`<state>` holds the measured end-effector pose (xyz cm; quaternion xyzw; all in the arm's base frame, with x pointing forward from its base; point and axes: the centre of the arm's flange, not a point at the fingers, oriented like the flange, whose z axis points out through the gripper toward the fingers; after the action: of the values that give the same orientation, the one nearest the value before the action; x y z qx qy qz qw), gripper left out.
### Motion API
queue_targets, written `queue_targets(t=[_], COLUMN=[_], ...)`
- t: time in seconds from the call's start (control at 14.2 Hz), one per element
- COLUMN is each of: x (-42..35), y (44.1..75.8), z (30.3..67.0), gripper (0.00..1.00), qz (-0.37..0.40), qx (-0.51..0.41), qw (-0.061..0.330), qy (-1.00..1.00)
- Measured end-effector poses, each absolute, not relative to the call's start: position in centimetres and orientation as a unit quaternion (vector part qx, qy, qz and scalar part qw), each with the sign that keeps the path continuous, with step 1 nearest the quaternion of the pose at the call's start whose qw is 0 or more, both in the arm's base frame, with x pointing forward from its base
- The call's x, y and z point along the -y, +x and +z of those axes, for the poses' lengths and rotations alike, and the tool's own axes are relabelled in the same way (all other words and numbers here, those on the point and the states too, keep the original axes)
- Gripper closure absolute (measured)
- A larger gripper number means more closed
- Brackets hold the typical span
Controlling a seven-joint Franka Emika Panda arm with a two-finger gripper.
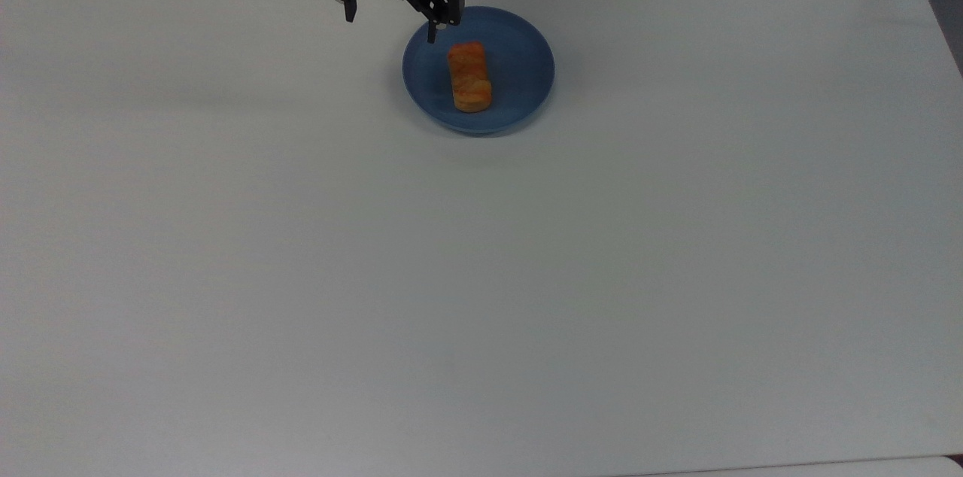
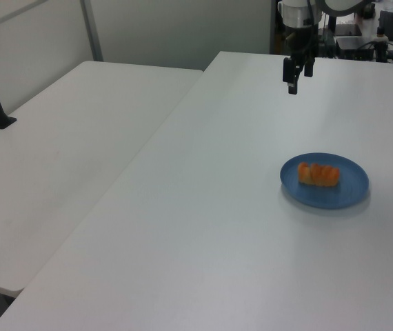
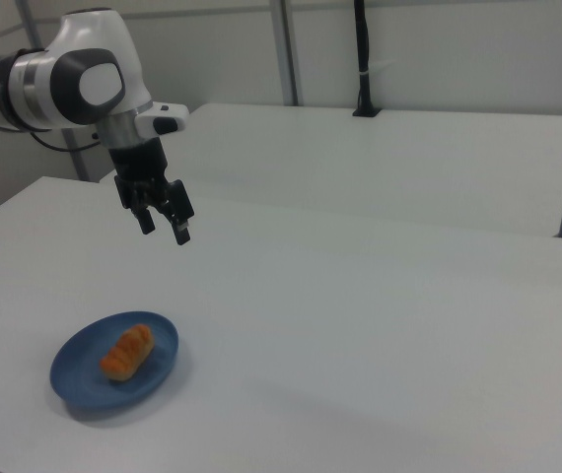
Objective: Put the bread on the table
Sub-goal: 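Lower the open gripper over the orange bread roll on the blue plate, then close the gripper on the bread roll and lift it off the plate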
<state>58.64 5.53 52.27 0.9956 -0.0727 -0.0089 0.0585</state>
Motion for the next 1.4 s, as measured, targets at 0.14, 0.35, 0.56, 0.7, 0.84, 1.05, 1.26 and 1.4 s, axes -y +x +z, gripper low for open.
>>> queue_targets(t=[0.14, 0.35, 0.56, 0.7, 0.84, 1.05, 1.26, 1.4], x=[-5.5, -5.6, -5.8, -6.5, -7.3, -9.2, -11.8, -12.3], y=[58.6, 58.1, 57.3, 56.0, 54.4, 52.9, 51.2, 50.6], z=[52.3, 52.5, 52.2, 50.9, 48.8, 43.8, 38.6, 36.5], gripper=[0.0, 0.0, 0.0, 0.0, 0.0, 0.0, 0.0, 0.02], qz=[-0.009, -0.009, -0.017, -0.04, -0.073, -0.081, -0.07, -0.069], qx=[0.073, 0.072, 0.063, 0.04, 0.002, -0.033, -0.059, -0.064], qw=[0.059, 0.06, 0.057, 0.037, 0.008, -0.008, -0.007, -0.008], qy=[0.996, 0.996, 0.996, 0.998, 0.997, 0.996, 0.996, 0.996])
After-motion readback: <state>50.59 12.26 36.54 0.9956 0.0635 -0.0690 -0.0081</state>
